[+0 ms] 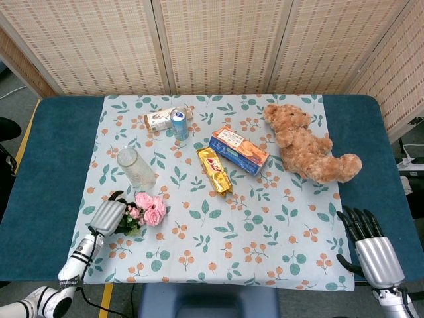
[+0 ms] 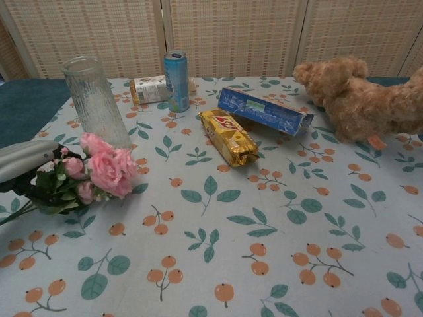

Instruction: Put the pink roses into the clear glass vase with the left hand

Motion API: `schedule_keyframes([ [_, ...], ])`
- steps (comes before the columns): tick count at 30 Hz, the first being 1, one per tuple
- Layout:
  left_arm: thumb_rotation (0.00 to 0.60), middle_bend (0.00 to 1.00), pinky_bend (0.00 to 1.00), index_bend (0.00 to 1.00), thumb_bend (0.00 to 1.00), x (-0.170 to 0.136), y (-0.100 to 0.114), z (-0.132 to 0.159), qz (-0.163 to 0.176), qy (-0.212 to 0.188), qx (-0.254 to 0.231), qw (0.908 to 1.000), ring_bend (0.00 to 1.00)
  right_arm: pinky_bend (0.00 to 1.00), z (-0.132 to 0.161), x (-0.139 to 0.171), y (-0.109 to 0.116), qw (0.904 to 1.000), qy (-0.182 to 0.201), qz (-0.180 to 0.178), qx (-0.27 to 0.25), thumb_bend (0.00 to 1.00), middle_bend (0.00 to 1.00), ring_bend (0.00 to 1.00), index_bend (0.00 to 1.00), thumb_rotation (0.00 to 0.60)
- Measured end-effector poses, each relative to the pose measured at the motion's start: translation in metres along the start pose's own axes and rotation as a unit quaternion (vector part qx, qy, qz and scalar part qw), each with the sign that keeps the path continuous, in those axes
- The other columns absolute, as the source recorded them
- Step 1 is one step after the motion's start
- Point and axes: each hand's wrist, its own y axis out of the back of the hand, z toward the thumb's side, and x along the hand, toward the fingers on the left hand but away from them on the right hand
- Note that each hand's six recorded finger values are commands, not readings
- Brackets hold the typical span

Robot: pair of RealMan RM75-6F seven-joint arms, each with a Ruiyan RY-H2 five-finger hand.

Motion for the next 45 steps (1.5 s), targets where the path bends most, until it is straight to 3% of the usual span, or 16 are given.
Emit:
schedule_keyframes([
  [4,0.6,0.63,0.15,0.61,0.42,-0.005,0.018,-0.002,0.051,-0.005,-0.067,0.9964,0.46,0.0,-0.001,0.0,0.0,1.0,-0.001,0.001,-0.001,0.11,0.0,0.0,0.0,0.6],
  [6,0.6,0.63,0.15,0.61,0.42,-0.01,0.031,-0.003,0.084,-0.011,-0.118,0.9894,0.46,0.0,0.0,0.0,0.0,1.0,-0.001,0.002,-0.001,0.11,0.0,0.0,0.0,0.6],
  [7,0.6,0.63,0.15,0.61,0.42,-0.013,0.038,-0.004,0.099,-0.015,-0.142,0.9848,0.47,0.0,0.0,0.0,0.0,1.0,-0.001,0.002,-0.001,0.11,0.0,0.0,0.0,0.6],
  [10,0.6,0.64,0.15,0.62,0.42,-0.022,0.063,-0.007,0.155,-0.035,-0.234,0.9592,0.47,0.0,0.001,0.0,-0.001,1.0,0.0,0.004,-0.002,0.11,0.0,0.0,0.0,0.6],
  [13,0.6,0.65,0.14,0.63,0.43,-0.031,0.093,-0.01,0.218,-0.066,-0.335,0.9143,0.47,0.0,0.001,0.0,-0.002,1.0,0.0,0.005,-0.001,0.11,0.0,0.0,0.0,0.6],
  [14,0.6,0.65,0.14,0.63,0.43,-0.035,0.108,-0.012,0.248,-0.081,-0.373,0.8905,0.47,0.0,0.002,0.0,-0.002,1.0,0.001,0.006,-0.001,0.11,0.0,0.0,0.0,0.6],
  [17,0.6,0.66,0.13,0.63,0.43,-0.037,0.147,-0.018,0.32,-0.118,-0.437,0.832,0.46,0.0,0.003,-0.001,-0.005,0.9999,0.002,0.011,0.0,0.11,0.0,0.0,0.0,0.6],
  [20,0.6,0.66,0.13,0.63,0.43,-0.026,0.174,-0.018,0.357,-0.14,-0.46,0.801,0.45,0.0,0.005,-0.001,-0.008,0.9998,0.004,0.018,0.002,0.11,0.0,0.0,0.0,0.6],
  [21,0.6,0.66,0.13,0.63,0.43,-0.021,0.182,-0.017,0.367,-0.144,-0.458,0.7965,0.45,0.0,0.005,-0.002,-0.009,0.9998,0.004,0.019,0.002,0.11,0.0,0.0,0.0,0.6],
  [23,0.6,0.66,0.13,0.63,0.43,-0.004,0.203,-0.01,0.39,-0.155,-0.444,0.7919,0.45,0.0,0.005,-0.002,-0.009,0.9998,0.003,0.02,0.003,0.11,0.0,0.0,0.0,0.6],
  [26,0.6,0.66,0.13,0.63,0.42,0.019,0.226,0.002,0.419,-0.164,-0.409,0.7943,0.45,0.0,0.003,-0.003,-0.01,0.9998,-0.001,0.02,0.003,0.11,0.0,0.0,0.0,0.6],
  [32,0.6,0.66,0.13,0.63,0.42,0.054,0.248,0.019,0.457,-0.17,-0.357,0.7962,0.45,0.0,0.0,-0.006,-0.011,0.9997,-0.007,0.024,0.004,0.11,0.0,0.0,0.0,0.6],
  [37,0.6,0.66,0.12,0.63,0.43,0.081,0.249,0.036,0.463,-0.171,-0.335,0.8026,0.45,0.0,-0.002,-0.008,-0.012,0.9996,-0.012,0.026,0.005,0.11,0.0,0.0,0.0,0.6],
  [45,0.6,0.66,0.12,0.63,0.42,0.112,0.236,0.05,0.445,-0.155,-0.318,0.8225,0.45,0.0,-0.006,-0.01,-0.011,0.9995,-0.019,0.024,0.004,0.11,0.0,0.0,0.0,0.6],
])
